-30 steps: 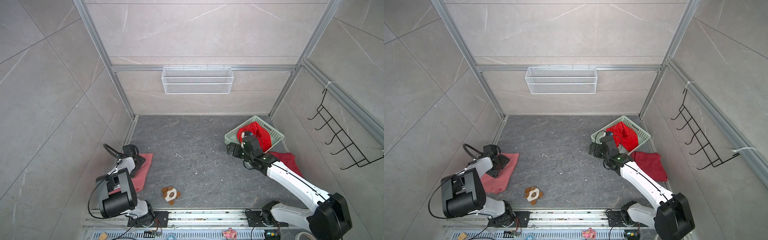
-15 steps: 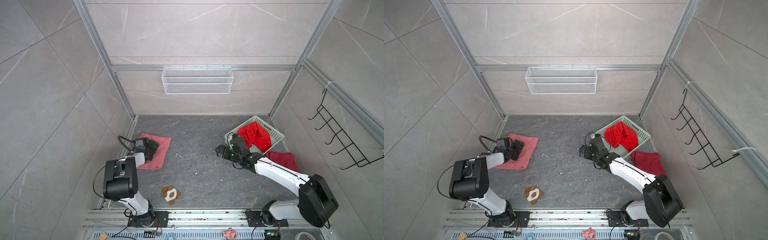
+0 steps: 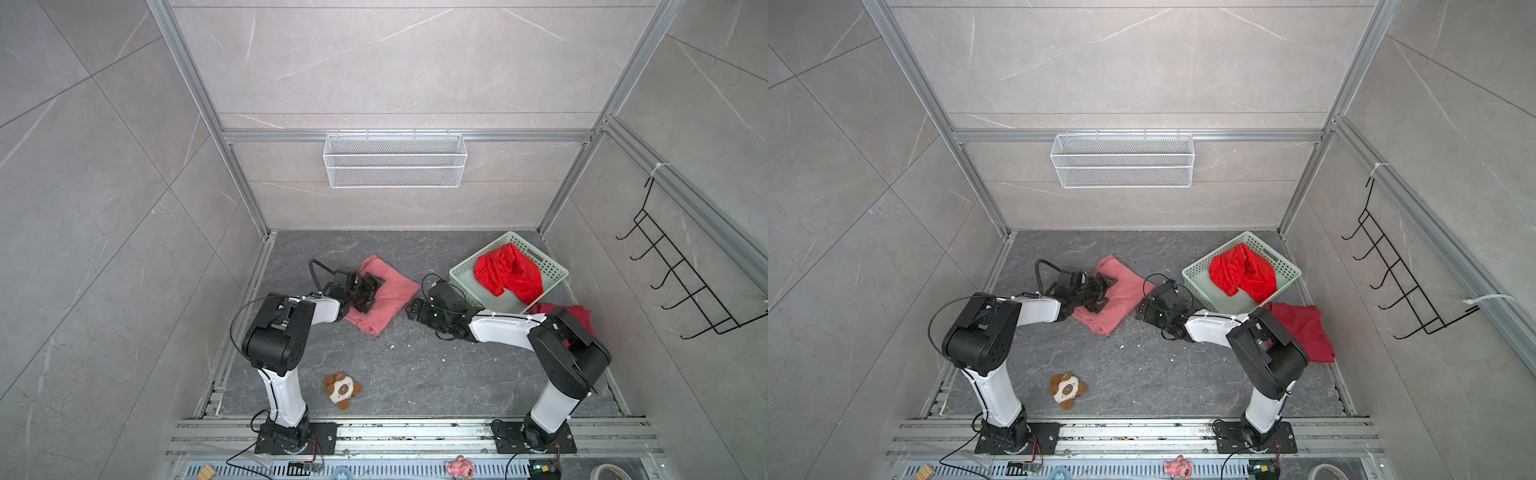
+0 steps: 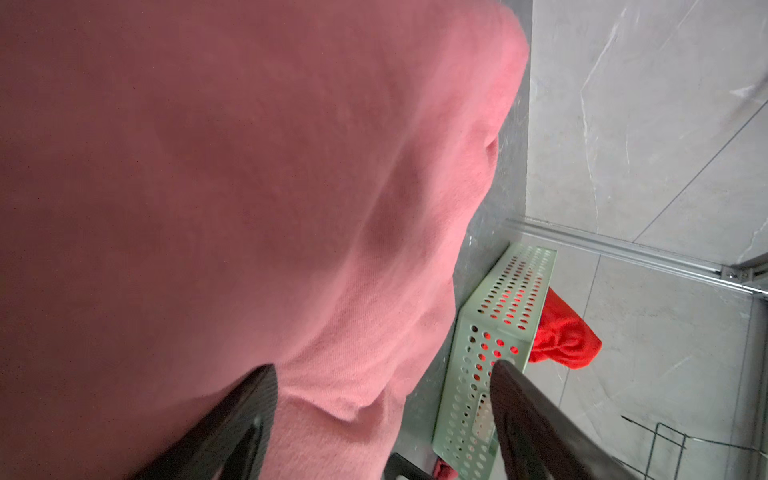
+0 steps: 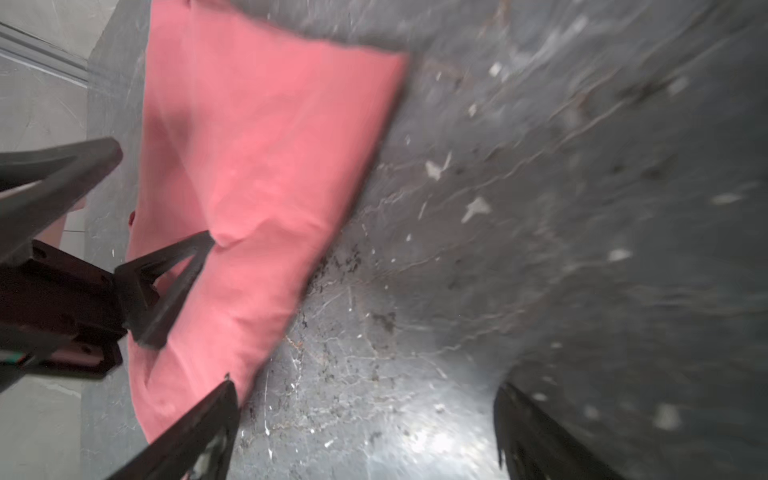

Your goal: Fold and stack the t-shirts

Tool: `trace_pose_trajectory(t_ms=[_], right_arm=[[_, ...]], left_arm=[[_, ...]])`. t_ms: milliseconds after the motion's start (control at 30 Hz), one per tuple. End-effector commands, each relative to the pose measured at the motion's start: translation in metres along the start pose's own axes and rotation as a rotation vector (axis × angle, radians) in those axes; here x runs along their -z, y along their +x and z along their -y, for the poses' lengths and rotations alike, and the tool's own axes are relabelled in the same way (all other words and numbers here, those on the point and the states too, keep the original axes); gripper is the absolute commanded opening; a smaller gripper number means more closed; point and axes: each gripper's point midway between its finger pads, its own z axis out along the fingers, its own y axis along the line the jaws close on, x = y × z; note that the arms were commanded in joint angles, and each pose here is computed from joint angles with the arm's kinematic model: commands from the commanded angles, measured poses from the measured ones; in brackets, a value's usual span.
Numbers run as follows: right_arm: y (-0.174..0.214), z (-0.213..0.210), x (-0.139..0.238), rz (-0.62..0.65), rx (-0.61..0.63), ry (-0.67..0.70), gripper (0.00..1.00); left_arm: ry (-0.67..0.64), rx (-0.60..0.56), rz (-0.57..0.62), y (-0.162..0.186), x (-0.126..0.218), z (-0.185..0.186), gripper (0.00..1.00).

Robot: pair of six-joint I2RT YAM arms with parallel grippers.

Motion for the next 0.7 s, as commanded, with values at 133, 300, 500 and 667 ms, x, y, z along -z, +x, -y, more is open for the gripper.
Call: trace_pose_trajectory(t_ms=[133, 300, 500, 667], right_arm=[[-0.005, -0.016, -0.015, 0.055, -0.157, -0.092, 0.94], [0.008, -0.013, -0.021, 0.064, -0.208, -0.086, 0.9], [0.002, -0.002, -0.007, 0.114, -0.167, -0.018, 0.89], [0.002, 0.004, 0.0, 0.108, -0.172, 0.026, 0.89]], left_arm=[[-0.15, 0.171, -0.184, 0.066, -0.021, -0.048, 0.84], [-0.123, 0.115, -0.152, 0.059, -0.005, -0.032, 0.83], [-0.262, -0.157, -0.057, 0.019, 0.045, -0.021, 0.83], [-0.368, -0.322, -0.049, 0.001, 0.064, -0.021, 0.83]])
